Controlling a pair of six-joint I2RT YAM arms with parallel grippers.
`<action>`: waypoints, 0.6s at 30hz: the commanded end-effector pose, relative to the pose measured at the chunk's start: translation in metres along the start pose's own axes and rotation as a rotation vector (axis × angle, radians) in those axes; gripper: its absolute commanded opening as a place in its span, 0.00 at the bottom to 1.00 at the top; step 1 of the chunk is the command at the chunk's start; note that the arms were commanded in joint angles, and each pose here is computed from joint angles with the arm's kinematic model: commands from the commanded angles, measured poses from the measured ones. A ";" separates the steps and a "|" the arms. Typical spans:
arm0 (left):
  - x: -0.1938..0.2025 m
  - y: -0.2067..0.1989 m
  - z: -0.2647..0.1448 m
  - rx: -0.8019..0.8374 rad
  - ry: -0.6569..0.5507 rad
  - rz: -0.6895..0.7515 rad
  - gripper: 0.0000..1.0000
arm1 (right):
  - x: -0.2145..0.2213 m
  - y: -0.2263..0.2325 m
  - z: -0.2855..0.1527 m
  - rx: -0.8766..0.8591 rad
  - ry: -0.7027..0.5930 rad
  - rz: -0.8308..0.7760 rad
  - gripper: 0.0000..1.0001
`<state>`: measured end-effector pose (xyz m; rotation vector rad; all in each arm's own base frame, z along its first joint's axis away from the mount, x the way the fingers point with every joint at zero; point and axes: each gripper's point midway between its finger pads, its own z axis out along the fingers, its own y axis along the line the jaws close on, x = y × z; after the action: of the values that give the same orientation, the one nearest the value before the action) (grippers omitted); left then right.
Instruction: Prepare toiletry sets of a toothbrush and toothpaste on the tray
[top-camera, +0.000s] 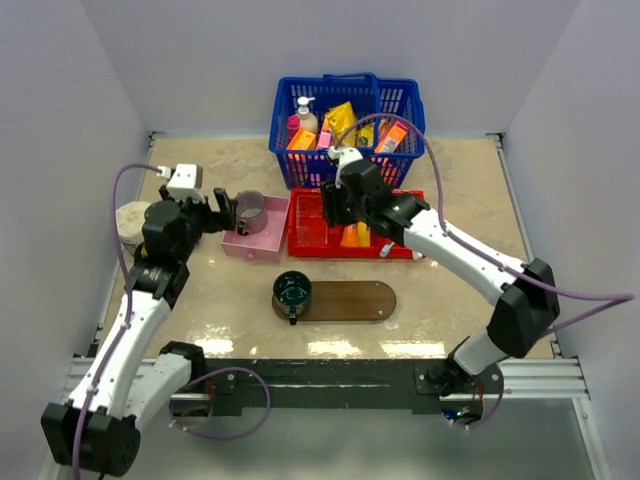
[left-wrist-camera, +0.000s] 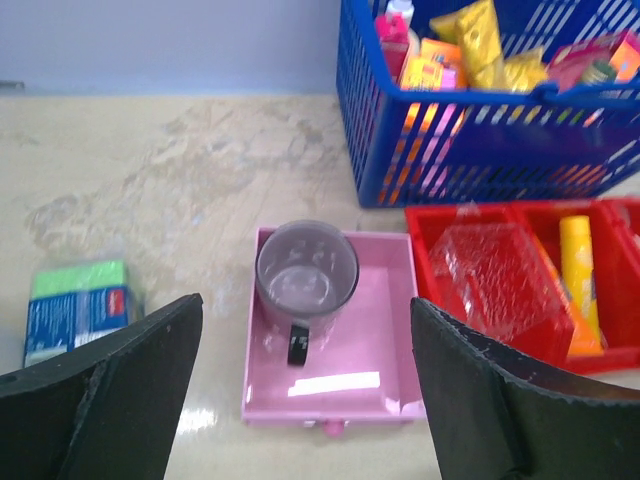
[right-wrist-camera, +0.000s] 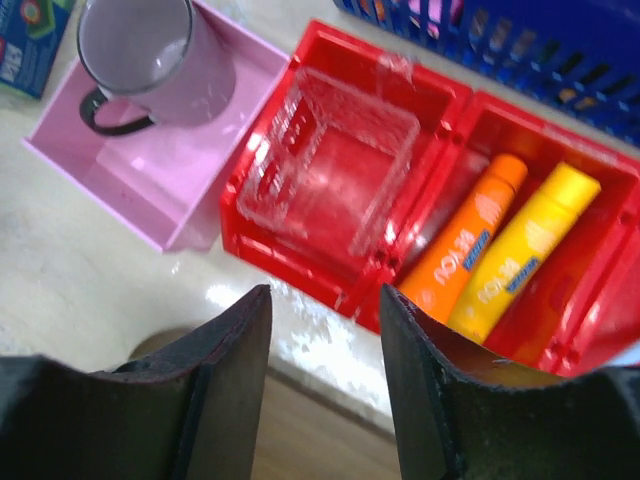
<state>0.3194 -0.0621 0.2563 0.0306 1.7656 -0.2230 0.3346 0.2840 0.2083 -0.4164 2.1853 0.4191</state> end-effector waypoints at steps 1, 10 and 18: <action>-0.065 -0.016 0.017 0.062 -0.178 -0.030 0.88 | -0.032 0.014 0.009 -0.026 -0.042 -0.014 0.48; -0.038 0.010 -0.005 -0.059 -0.171 0.017 0.89 | -0.017 0.036 0.052 0.044 0.061 -0.083 0.43; -0.039 0.005 -0.004 -0.030 -0.161 0.009 0.89 | -0.023 0.047 0.083 0.167 0.090 -0.132 0.40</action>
<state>0.3221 -0.0531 0.2833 -0.0032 1.6443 -0.1871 0.3747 0.3665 0.1608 -0.5368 2.2849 0.2316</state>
